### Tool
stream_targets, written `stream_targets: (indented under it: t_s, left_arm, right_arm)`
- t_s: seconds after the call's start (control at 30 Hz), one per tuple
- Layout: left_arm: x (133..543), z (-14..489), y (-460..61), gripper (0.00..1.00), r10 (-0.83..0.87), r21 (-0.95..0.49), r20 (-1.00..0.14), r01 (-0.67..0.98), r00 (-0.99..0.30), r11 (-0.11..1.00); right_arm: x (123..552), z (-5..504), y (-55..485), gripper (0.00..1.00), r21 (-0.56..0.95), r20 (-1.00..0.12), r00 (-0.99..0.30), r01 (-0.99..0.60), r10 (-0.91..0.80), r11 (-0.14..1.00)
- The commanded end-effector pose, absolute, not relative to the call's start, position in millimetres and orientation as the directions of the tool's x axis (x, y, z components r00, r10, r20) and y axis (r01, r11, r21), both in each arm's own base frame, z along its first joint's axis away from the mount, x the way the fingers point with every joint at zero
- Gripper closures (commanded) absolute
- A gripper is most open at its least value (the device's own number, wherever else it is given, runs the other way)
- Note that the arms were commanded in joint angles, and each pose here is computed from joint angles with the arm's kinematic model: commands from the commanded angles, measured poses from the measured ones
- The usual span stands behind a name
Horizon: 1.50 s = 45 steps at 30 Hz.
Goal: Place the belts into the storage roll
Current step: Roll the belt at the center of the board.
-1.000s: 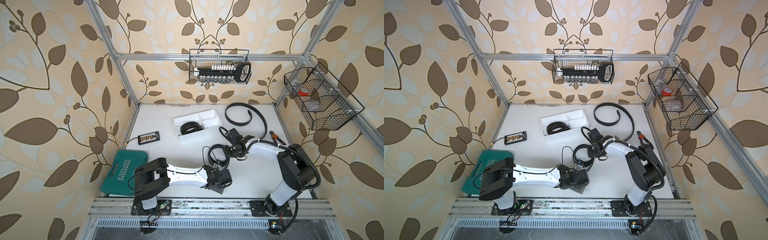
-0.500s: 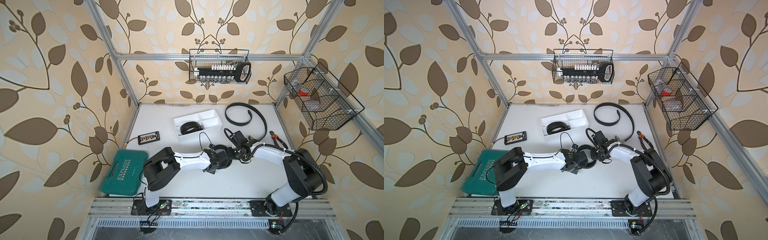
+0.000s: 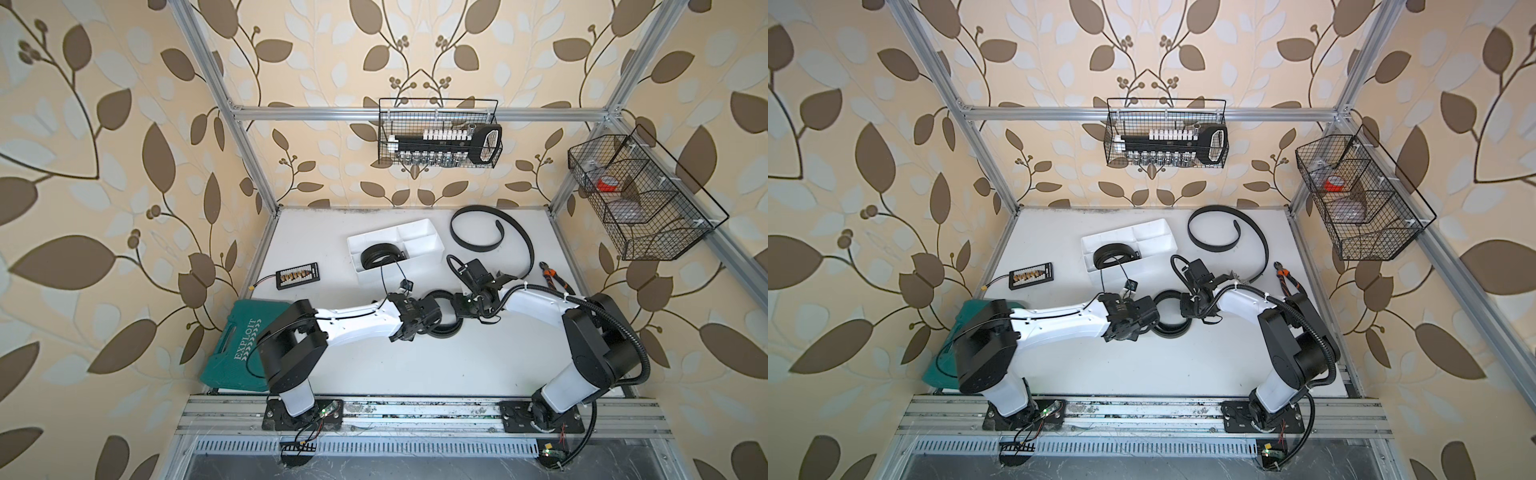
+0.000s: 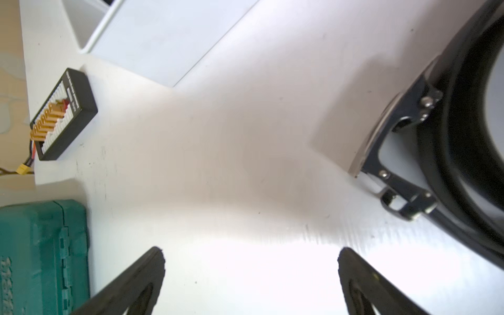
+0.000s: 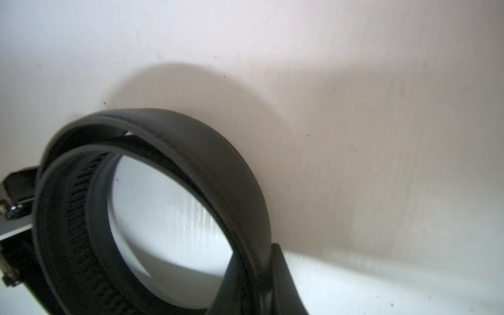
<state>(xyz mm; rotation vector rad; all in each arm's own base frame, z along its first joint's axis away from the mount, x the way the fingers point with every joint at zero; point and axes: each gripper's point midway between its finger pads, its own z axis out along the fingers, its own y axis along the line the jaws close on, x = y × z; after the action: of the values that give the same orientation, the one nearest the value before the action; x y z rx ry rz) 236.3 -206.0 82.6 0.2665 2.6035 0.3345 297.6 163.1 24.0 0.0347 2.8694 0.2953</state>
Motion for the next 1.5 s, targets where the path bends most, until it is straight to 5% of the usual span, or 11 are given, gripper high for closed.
stream_targets:
  t_s: [0.0,0.1,0.2,0.57,0.93,1.47]
  left_arm:
    - [209,106,-222,0.01,0.013,-0.068,-0.456,0.049,-0.890,0.996]
    - [187,115,-273,0.01,-0.206,-0.536,-0.340,0.010,-0.918,0.844]
    - [185,117,-298,0.01,-0.313,-0.705,-0.231,-0.063,-0.921,0.706]
    - [220,114,-327,0.01,-0.251,-0.637,-0.299,-0.003,-0.921,0.771]
    - [235,64,-321,0.01,-0.248,-0.591,-0.095,-0.146,-0.964,0.794]
    - [277,41,-319,0.02,-0.260,-0.531,-0.092,-0.174,-0.961,0.829]
  right_arm:
    - [281,-3,170,1.00,0.210,-0.146,-0.989,-0.009,0.022,0.978]
    - [284,-2,172,1.00,0.213,-0.149,-0.989,-0.009,0.023,0.977]
    - [283,-3,173,1.00,0.217,-0.143,-0.989,-0.010,0.022,0.976]
    - [274,-5,173,1.00,0.209,-0.126,-0.992,-0.029,-0.002,0.978]
    - [265,-8,174,1.00,0.186,-0.126,-0.991,-0.060,-0.037,0.981]
    - [245,-10,174,1.00,0.154,-0.110,-0.989,-0.115,-0.099,0.981]
